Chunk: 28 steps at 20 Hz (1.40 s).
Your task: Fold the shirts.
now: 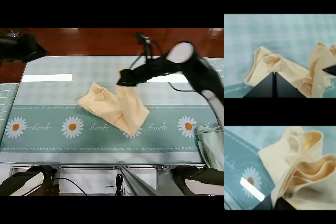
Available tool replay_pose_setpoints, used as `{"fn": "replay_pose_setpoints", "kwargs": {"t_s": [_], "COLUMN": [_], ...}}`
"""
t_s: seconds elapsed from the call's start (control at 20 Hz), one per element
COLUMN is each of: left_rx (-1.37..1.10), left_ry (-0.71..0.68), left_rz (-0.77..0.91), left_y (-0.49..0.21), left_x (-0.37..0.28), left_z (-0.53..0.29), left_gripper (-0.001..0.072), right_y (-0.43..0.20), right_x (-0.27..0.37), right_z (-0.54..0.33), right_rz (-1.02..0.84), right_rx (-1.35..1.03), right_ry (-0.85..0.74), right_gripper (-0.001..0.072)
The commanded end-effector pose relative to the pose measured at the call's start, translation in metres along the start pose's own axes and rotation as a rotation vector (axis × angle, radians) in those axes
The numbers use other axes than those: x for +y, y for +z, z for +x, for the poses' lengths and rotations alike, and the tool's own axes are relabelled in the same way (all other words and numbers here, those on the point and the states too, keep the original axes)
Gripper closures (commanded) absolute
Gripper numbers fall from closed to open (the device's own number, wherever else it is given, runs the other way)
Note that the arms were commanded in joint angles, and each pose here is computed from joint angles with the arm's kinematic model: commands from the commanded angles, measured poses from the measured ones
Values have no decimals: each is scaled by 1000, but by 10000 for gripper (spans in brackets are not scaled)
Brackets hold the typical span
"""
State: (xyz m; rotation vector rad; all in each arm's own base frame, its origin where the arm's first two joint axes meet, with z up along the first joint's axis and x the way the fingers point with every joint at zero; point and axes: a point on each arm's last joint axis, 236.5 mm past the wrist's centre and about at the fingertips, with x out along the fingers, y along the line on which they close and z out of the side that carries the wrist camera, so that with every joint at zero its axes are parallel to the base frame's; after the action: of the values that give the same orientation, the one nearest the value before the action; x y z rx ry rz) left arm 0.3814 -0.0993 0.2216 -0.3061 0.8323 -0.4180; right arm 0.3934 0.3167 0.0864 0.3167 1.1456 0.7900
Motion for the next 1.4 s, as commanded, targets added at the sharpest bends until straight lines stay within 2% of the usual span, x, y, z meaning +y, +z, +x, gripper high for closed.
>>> {"fn": "replay_pose_setpoints", "kwargs": {"t_s": [0.0,0.3,0.35,0.4,0.45,0.55,0.75,0.8,0.9,0.95,1.05,1.2,1.35], "left_rx": [-53,24,45,50,47,37,60,59,59,58,58,58,55], "left_ry": [50,6,1,11,23,43,50,50,50,50,50,50,42], "left_rz": [49,-77,-94,-118,-143,-174,-191,-191,-192,-191,-191,-192,-199], "left_y": [-40,-121,-132,-140,-146,-155,-165,-165,-165,-165,-165,-164,-164], "left_x": [0,15,21,29,37,49,55,55,55,55,55,55,54], "left_z": [-35,3,14,23,32,43,50,50,50,50,50,50,51], "left_gripper": [680,680,680,680,680,680,679,680,680,679,680,679,680], "right_y": [21,23,23,20,14,2,2,1,-6,-13,-42,-130,-192], "right_x": [15,32,36,43,51,51,-4,-20,-66,-87,-117,-149,-137], "right_z": [84,139,144,146,145,128,15,-27,-105,-137,-172,-145,-71], "right_rz": [40,85,107,141,148,80,38,-5,-47,-35,79,364,658], "right_rx": [25,53,49,64,91,159,249,250,199,150,-16,-175,-283], "right_ry": [93,181,202,239,278,295,170,94,-179,-300,-413,-394,-154], "right_gripper": [693,693,634,384,88,80,88,89,86,77,77,75,75]}}
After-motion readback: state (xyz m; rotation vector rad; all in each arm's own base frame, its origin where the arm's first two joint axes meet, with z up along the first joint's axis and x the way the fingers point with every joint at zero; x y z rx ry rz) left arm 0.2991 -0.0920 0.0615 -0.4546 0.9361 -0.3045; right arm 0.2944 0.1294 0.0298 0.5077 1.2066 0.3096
